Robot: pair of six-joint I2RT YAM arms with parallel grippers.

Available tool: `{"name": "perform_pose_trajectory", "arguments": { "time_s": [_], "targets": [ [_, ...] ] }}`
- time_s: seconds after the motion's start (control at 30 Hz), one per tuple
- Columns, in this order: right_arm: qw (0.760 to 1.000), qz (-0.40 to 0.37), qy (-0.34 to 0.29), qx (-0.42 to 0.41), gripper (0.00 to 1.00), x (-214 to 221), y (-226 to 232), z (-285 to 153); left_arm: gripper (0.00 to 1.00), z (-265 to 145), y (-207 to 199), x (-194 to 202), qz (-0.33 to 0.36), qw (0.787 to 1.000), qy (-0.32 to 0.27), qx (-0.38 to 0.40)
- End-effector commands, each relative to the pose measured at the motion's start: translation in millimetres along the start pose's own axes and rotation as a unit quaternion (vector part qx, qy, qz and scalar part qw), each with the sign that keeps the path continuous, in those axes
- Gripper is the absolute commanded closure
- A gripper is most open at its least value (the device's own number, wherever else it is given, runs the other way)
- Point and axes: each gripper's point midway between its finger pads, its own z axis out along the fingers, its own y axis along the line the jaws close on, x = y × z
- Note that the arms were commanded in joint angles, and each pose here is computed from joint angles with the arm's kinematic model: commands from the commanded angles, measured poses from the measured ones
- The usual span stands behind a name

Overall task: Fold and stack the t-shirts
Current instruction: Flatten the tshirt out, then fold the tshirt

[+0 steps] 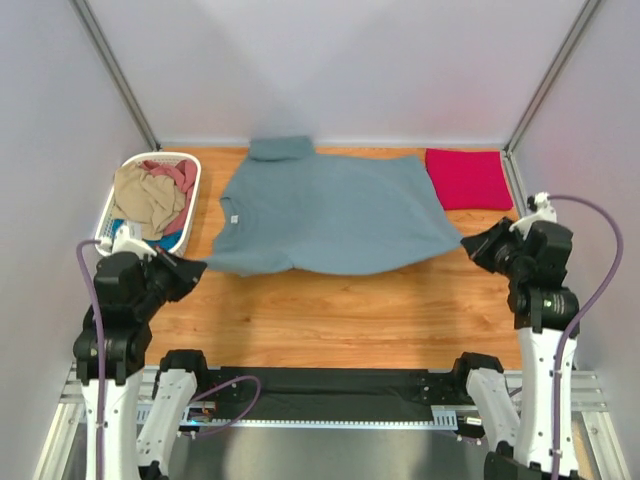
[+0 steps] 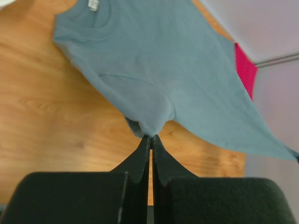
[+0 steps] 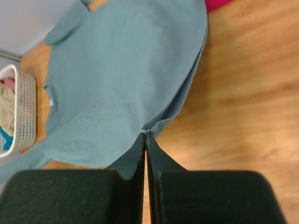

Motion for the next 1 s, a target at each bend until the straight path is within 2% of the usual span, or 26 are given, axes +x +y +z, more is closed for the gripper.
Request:
{"name": "perform_pose_trajectory", "arguments": {
  "time_s": [0.0,0.13,0.33,0.53,0.8,0.97],
  "targets": [
    [0.997,0.021,0.069,0.035,1.00,55,-24,-6,1.00,-22,51,18,0.023,0.995,-0.017,-0.093],
    [0.987,0.061,0.116,0.090,1.00,98,-54,-8,1.00,-14,83,37,0.015,0.990,-0.003,-0.141],
    [0.983,0.102,0.112,0.103,1.00,98,-48,-23,1.00,2,96,67,0.005,0.991,0.038,-0.130],
    [0.981,0.118,0.091,0.121,1.00,97,-55,-25,1.00,3,93,59,0.011,0.991,0.023,-0.128],
    [0.981,0.126,0.053,0.140,1.00,85,-62,-22,1.00,-4,96,32,0.017,0.986,-0.030,-0.162],
    [0.980,0.146,0.031,0.132,1.00,73,-61,-4,1.00,21,93,29,0.022,0.989,-0.034,-0.141]
  ]
}}
